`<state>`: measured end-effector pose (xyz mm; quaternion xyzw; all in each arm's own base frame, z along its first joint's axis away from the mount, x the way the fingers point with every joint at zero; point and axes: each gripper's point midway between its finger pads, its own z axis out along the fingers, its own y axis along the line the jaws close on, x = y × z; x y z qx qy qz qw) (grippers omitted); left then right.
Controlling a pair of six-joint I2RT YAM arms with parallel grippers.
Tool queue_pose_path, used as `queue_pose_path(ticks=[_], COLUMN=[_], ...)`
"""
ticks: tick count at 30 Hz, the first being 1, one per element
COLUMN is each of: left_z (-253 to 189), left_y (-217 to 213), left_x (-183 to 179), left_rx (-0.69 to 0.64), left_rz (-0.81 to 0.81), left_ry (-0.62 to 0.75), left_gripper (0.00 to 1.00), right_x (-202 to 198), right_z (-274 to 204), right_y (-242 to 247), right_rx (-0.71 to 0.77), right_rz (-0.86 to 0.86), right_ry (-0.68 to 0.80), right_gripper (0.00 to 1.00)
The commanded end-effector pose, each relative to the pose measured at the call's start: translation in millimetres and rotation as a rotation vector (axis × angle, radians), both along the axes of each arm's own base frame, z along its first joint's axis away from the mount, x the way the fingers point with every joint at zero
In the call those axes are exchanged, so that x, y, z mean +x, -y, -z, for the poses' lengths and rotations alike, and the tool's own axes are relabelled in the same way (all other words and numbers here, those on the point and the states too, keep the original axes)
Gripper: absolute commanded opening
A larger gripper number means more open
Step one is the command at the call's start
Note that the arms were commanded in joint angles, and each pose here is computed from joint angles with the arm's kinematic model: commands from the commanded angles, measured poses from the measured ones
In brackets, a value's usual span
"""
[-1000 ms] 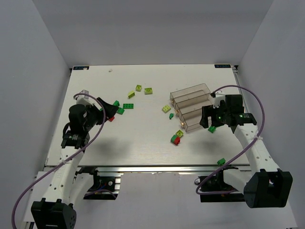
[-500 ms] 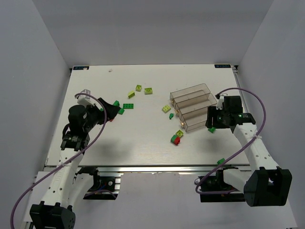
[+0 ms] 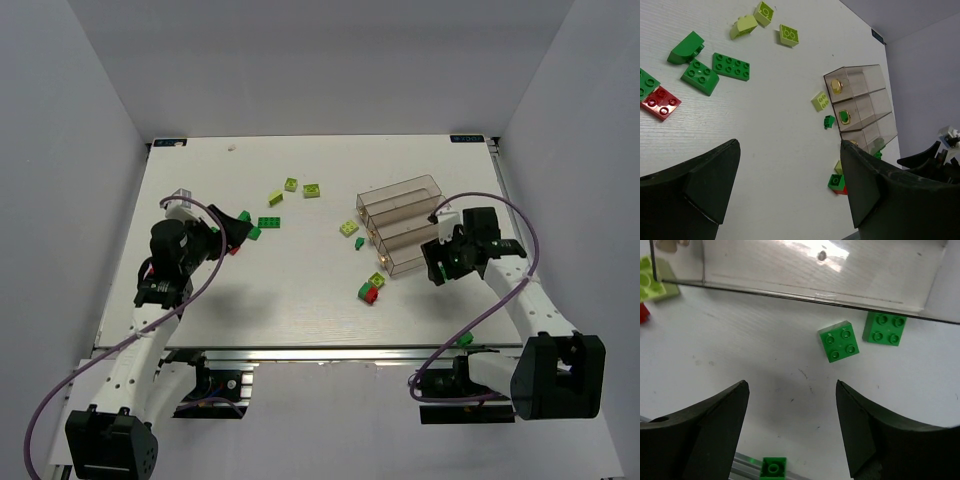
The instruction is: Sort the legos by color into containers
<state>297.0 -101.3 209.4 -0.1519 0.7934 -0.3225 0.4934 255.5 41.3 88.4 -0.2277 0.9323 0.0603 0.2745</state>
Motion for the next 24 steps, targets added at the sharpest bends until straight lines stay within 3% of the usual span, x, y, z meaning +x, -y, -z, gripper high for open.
queue_pose_path(ticks=[1, 7, 24], left_z=[-6, -1, 12], left_y=[-2, 0, 2], left_x=[5, 2, 4], left_rx=[-0.004, 0.001, -0.004], left_rz=[-0.024, -0.007, 0.003], left_ry=[0.024, -0.002, -0.036], left_gripper=[0.90, 0.90, 0.90], right_x=[-2, 1, 29], right_z=[9, 32, 51], right_y=[-5, -8, 3], right_rx=[-0.040, -0.060, -0.142], right_rz=[-0.220, -0.353, -0.367], right_ry=[0.033, 0.018, 0.066], right_gripper=[0.75, 0.78, 0.80])
